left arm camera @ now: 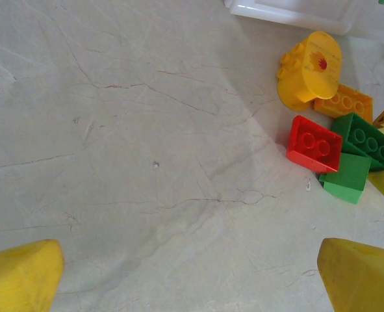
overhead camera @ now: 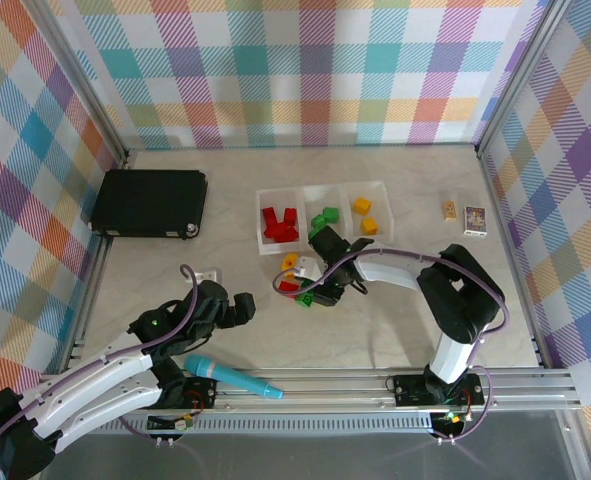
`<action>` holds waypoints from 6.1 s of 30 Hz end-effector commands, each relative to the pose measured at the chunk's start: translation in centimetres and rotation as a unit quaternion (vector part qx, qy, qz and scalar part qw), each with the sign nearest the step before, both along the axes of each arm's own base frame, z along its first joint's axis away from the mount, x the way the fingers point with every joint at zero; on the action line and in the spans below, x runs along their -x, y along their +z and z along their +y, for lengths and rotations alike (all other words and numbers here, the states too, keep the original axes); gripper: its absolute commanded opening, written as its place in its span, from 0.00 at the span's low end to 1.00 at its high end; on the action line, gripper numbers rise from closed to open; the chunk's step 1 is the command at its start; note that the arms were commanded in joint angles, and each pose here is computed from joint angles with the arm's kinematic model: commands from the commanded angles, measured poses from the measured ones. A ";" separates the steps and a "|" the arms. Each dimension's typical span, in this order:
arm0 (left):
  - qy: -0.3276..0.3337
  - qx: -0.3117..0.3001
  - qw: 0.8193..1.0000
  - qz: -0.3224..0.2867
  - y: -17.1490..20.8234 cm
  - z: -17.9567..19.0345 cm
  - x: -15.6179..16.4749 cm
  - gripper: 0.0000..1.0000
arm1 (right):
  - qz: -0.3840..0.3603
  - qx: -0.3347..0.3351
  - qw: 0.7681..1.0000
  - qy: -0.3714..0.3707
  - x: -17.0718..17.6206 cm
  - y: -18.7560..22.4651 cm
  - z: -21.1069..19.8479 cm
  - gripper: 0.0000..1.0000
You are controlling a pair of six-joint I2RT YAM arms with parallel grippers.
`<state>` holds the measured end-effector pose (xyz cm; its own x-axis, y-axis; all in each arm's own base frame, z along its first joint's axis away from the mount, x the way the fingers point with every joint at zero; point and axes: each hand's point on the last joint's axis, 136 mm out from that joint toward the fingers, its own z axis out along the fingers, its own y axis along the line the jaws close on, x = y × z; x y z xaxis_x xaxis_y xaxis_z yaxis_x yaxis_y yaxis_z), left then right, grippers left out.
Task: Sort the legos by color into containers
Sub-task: Pick up the lego from the center of the table, then place the lego in the container, then pick up the lego from the center of the table, then place the lego in the container.
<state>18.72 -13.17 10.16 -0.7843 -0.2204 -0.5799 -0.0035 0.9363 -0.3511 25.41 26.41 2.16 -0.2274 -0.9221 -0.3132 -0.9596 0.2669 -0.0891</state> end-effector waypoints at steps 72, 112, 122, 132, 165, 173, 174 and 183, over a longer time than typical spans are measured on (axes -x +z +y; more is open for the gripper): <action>-0.130 -0.016 0.991 0.006 3.1 -5.5 -0.8 1.00 | 0.044 -0.208 0.872 -0.440 -14.4 16.8 -2.6 0.70; 0.359 0.007 0.928 0.102 -5.1 -17.0 -4.1 0.81 | -0.056 -0.320 0.876 -0.356 1.9 17.6 -10.5 0.85; 0.365 -0.002 0.924 0.116 -7.0 -18.6 -5.4 0.78 | -0.079 -0.308 0.872 -0.371 1.4 17.6 -11.4 0.84; 0.347 -0.010 0.925 0.157 -9.1 -18.6 -5.8 0.72 | -0.103 -0.307 0.864 -0.386 1.4 18.0 -12.4 0.83; -0.006 -0.075 0.995 0.069 4.6 -22.5 -14.8 0.30 | -0.261 -0.307 0.764 -0.505 1.9 20.8 -20.2 0.79; -0.030 -0.099 0.994 0.029 6.5 -23.6 -22.5 0.31 | -0.242 -0.326 0.753 -0.519 3.2 20.1 -20.6 0.82; -0.029 -0.101 0.994 0.027 6.3 -23.7 -23.3 0.32 | -0.239 -0.335 0.750 -0.518 3.3 20.2 -20.4 0.82; 0.000 -0.110 0.994 0.022 4.3 -22.3 -27.4 0.37 | -0.195 -0.352 0.735 -0.546 3.6 19.8 -20.0 0.83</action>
